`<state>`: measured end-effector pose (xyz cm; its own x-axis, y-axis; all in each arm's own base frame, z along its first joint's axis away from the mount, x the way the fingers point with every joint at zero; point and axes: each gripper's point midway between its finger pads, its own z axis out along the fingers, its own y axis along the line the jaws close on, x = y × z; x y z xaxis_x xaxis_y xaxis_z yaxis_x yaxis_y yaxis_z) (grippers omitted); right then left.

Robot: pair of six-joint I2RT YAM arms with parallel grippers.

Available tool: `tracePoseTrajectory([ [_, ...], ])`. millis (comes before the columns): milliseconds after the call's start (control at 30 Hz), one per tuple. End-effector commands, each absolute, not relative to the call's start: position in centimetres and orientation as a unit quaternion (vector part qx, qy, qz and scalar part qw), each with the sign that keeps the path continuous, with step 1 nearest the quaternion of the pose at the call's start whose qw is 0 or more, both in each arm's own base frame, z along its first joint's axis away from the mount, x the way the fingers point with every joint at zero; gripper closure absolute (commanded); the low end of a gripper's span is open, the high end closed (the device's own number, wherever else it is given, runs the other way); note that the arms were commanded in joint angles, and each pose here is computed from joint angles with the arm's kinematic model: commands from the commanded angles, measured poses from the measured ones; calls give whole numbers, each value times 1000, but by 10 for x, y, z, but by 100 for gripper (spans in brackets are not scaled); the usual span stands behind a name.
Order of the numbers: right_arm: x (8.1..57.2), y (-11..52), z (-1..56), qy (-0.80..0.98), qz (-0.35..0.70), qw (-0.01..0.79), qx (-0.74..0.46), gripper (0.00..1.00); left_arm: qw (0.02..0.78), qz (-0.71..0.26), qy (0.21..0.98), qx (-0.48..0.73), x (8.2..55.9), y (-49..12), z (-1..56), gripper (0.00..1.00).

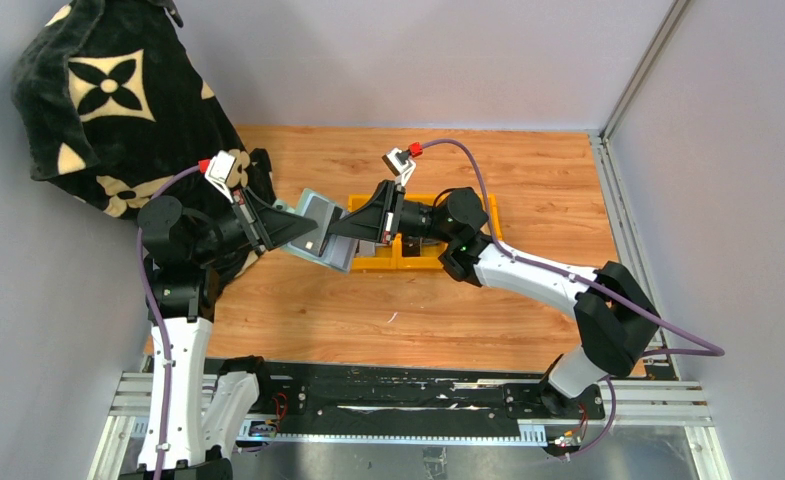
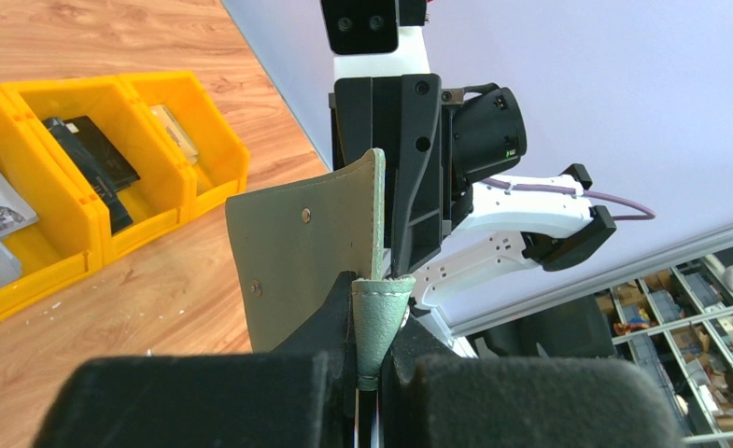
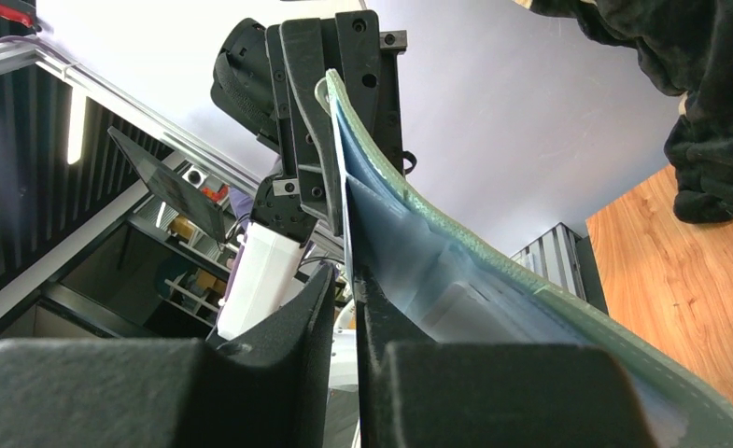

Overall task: Take the credit cards out of the card holder
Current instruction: Remove the credit card from the card holder.

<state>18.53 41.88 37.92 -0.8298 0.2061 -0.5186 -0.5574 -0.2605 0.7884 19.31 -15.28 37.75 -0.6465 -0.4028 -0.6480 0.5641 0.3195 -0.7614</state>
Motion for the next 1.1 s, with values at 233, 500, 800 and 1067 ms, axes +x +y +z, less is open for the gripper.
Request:
tracePoseTrajectory([
  [233, 188, 411, 393, 531, 790, 260, -158, 100, 412, -587, 693, 66, 186, -154, 380, 95],
  [500, 187, 407, 377, 553, 776, 261, -153, 100, 418, -587, 690, 62, 188, -153, 385, 80],
  [800, 186, 400, 367, 553, 781, 253, -142, 100, 427, -585, 687, 63, 190, -153, 391, 90],
  [1067, 187, 391, 373, 541, 785, 271, -133, 100, 442, -575, 686, 54, 196, -150, 394, 100],
])
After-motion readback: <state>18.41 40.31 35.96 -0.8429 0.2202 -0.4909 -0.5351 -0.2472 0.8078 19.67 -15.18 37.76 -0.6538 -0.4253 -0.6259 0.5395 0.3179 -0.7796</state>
